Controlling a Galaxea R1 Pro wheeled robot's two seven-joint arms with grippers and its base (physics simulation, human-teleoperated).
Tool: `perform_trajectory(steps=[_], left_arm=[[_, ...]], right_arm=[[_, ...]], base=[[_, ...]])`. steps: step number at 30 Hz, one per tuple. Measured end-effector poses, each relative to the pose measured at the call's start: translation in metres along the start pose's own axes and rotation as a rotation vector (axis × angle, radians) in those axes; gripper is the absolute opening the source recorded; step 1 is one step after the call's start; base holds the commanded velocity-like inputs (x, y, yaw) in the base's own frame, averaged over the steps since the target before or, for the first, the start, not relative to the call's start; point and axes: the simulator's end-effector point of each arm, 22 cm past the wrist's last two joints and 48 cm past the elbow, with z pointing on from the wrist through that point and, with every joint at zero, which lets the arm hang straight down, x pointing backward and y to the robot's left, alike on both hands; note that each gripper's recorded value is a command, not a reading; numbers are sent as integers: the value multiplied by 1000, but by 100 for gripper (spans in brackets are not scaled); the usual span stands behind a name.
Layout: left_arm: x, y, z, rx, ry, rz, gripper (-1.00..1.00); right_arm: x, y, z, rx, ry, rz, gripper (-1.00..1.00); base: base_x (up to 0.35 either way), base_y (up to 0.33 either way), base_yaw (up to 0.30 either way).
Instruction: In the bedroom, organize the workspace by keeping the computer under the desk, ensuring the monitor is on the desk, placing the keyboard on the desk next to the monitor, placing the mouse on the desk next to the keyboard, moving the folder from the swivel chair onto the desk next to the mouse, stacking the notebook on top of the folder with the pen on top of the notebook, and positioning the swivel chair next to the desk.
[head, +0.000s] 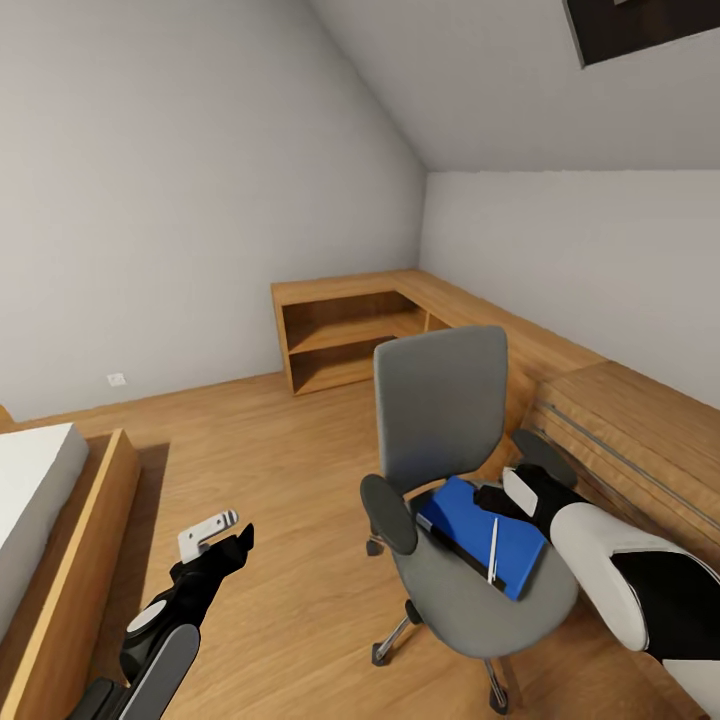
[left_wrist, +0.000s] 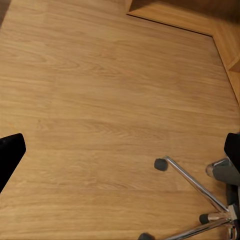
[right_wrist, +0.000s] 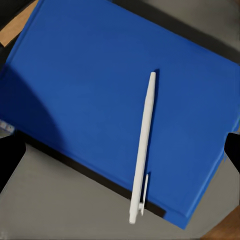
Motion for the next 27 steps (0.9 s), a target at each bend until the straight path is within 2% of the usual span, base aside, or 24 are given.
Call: perform_trajectory(steps=[5, 19, 27], left_arm=[[7, 2, 5, 1, -1, 0, 100], [27, 10, 17, 0, -1, 0, 100], [39, 14, 24, 1, -1, -1, 100]], right_arm=[[2, -1, 7, -26, 0, 4, 100], [13, -4, 29, -31, -3, 9, 100], [18, -16, 41, -50, 2, 101, 100]], base=[[0, 0, 0], [0, 0, 0], [0, 0, 0]])
